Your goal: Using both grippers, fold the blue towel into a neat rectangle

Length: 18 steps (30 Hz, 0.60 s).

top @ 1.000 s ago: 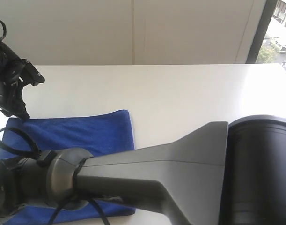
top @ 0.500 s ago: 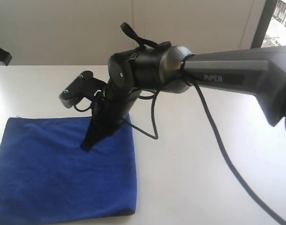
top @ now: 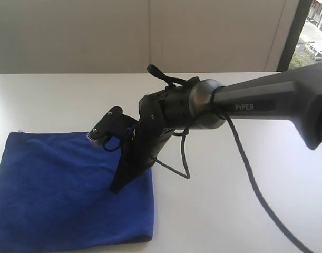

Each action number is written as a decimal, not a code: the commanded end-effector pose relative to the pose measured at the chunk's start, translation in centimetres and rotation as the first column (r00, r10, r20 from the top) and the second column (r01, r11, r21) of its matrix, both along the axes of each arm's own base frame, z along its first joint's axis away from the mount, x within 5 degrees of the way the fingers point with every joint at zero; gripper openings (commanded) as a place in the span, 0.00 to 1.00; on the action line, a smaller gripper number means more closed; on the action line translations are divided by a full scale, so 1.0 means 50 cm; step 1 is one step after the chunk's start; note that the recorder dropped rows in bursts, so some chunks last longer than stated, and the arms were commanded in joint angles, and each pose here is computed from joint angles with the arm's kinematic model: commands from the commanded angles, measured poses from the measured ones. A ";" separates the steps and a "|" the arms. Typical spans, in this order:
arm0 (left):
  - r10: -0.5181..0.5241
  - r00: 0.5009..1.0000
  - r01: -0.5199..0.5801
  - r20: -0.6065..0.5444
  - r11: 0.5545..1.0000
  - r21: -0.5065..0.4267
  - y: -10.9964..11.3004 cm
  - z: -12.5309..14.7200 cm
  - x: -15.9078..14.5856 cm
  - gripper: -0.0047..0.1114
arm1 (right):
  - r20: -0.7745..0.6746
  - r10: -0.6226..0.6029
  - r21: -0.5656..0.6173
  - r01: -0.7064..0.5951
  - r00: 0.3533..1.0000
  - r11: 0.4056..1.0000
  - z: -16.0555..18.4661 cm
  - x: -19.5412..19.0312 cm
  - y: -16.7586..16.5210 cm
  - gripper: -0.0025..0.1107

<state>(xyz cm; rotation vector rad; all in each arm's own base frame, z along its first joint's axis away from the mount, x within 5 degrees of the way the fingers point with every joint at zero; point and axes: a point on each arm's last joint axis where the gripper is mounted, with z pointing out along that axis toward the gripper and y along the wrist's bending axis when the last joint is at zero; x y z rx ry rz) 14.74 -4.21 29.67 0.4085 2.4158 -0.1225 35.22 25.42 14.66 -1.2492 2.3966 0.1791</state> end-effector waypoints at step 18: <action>-0.004 0.985 0.029 0.174 0.990 -0.141 0.028 -0.061 -0.158 0.04 | -0.303 -0.350 -0.492 0.168 0.886 0.854 -0.154 -0.038 -0.234 0.02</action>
